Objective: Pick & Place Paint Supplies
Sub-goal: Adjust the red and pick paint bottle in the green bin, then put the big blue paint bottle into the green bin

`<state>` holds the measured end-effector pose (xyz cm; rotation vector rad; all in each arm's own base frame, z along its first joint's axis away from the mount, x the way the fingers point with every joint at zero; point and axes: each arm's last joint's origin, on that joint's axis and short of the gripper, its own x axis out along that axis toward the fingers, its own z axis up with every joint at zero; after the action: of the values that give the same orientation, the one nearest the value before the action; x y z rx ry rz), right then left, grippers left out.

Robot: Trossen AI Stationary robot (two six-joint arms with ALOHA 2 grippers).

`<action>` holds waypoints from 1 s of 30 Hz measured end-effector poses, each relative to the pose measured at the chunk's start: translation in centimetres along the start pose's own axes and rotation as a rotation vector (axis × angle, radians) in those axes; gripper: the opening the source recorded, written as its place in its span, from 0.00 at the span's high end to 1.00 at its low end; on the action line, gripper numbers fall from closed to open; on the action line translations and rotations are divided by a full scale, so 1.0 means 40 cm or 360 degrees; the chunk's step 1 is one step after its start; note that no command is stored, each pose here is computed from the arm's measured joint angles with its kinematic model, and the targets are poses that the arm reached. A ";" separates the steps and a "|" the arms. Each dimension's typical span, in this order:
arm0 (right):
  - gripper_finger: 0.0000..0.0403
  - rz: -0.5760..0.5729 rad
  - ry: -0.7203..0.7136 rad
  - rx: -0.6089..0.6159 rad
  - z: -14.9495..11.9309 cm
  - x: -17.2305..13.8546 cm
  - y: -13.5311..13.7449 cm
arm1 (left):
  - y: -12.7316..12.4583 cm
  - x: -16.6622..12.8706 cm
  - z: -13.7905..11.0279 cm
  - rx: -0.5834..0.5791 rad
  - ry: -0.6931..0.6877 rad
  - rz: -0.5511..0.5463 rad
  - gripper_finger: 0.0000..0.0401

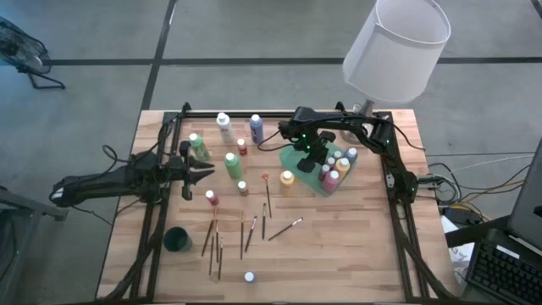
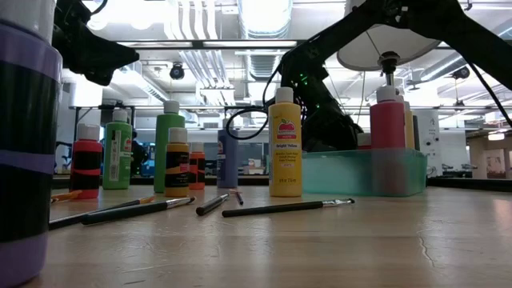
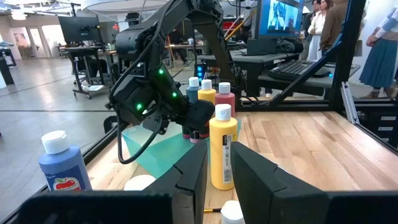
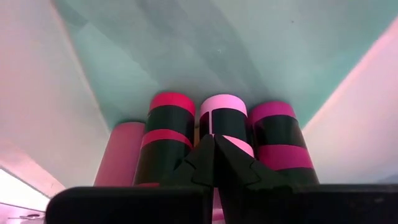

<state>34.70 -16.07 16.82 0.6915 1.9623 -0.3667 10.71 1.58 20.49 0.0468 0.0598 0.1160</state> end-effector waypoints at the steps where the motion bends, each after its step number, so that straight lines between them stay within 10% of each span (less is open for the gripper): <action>1: 0.98 0.0001 -0.0009 -0.0001 -0.004 -0.004 0.000 | 0.000 0.000 0.000 0.0000 0.0000 0.0000 0.81; 13: 0.98 0.0027 -0.0361 0.0039 -0.116 -0.134 0.000 | 0.000 0.000 0.000 0.0000 0.0000 0.0001 0.81; 30: 0.98 0.0253 -0.1568 -0.0238 -0.373 -0.352 0.142 | 0.000 0.000 0.000 0.0000 0.0000 0.0001 0.81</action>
<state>32.56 -8.11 36.48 0.4314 0.9812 -0.3618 10.71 1.59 20.48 0.0470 0.0597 0.1163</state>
